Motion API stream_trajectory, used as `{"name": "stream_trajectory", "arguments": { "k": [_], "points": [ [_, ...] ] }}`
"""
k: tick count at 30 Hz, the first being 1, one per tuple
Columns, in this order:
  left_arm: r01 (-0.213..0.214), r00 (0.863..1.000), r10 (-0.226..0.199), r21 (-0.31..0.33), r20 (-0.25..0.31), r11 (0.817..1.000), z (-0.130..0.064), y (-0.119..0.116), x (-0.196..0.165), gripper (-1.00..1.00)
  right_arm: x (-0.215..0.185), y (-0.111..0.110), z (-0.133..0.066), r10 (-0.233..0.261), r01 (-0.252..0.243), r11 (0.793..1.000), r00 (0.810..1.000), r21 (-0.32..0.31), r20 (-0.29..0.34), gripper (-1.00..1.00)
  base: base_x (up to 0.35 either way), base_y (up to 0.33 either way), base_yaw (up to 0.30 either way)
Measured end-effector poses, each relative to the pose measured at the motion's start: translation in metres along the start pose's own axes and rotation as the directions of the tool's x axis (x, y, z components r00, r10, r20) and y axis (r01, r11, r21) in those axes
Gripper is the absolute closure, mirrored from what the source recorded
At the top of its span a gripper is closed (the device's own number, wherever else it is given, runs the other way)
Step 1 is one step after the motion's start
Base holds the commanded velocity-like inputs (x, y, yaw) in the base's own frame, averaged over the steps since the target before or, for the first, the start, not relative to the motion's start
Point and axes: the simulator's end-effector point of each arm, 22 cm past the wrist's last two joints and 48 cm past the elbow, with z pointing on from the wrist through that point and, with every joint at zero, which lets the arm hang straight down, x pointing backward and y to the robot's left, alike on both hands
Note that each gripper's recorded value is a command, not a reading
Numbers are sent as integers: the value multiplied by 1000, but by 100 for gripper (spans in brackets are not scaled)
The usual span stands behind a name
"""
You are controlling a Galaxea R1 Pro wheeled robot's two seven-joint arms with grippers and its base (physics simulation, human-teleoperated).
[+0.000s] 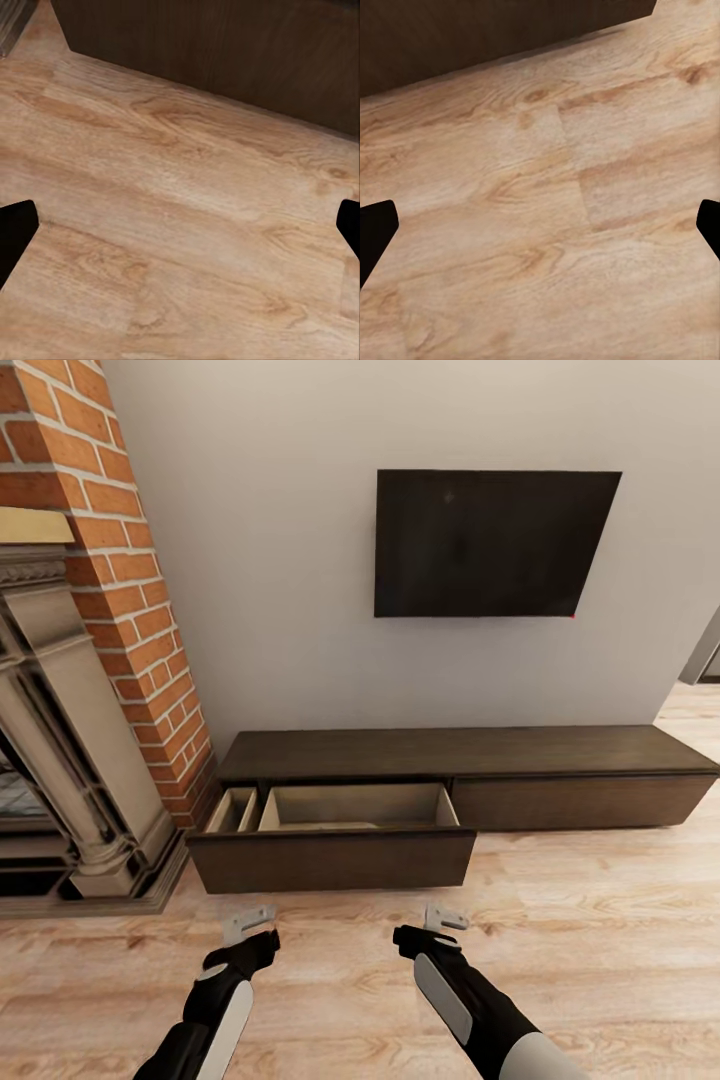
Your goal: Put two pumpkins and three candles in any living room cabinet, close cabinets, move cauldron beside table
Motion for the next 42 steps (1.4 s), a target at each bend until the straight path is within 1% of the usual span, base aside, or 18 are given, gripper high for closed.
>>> {"name": "stream_trajectory", "arguments": {
  "k": [3,7,11,14,18,21,24,31,33,36,38,42],
  "points": [
    [-1,1000,1,-3,12,1000,5,-2,7,-100,0,-1,5,13,-13,1000,1000,1,21,-100,0,0,0],
    [-40,999,40,35,19,999,6,-25,18,-100,12,-14,16,25,-26,999,999,31,33,-100,0,0,0],
    [-57,998,56,50,23,997,8,-33,25,-100,19,-21,24,19,-21,999,999,44,39,-100,0,0,0],
    [-61,998,60,52,23,997,12,-34,30,-100,24,-23,28,18,-20,999,999,48,42,-100,0,0,0],
    [-62,998,61,51,20,997,18,-33,38,-100,25,-26,35,33,-37,998,997,51,69,-100,0,0,0],
    [-63,998,62,51,16,997,22,-33,45,-100,37,-35,42,37,-42,997,997,72,68,-100,0,0,0],
    [-63,998,62,51,15,997,26,-32,50,-100,46,-30,47,48,-53,996,996,69,72,-100,0,0,0],
    [-34,998,32,42,63,999,40,-28,59,-100,54,-26,56,63,-69,996,994,63,94,-100,0,0,0],
    [-32,997,29,41,68,999,43,-28,62,-100,55,-28,59,68,-76,995,992,64,109,-100,0,0,0],
    [-30,997,27,40,70,999,47,-27,67,-100,63,-38,65,74,-85,993,989,85,126,-100,0,0,0],
    [-34,997,31,41,72,999,46,-27,67,-100,62,-42,66,80,-94,991,986,92,143,-100,0,0,0],
    [-66,995,61,61,82,996,43,-40,68,-100,60,-44,66,87,-103,990,983,95,159,-100,0,0,0]
  ]
}}
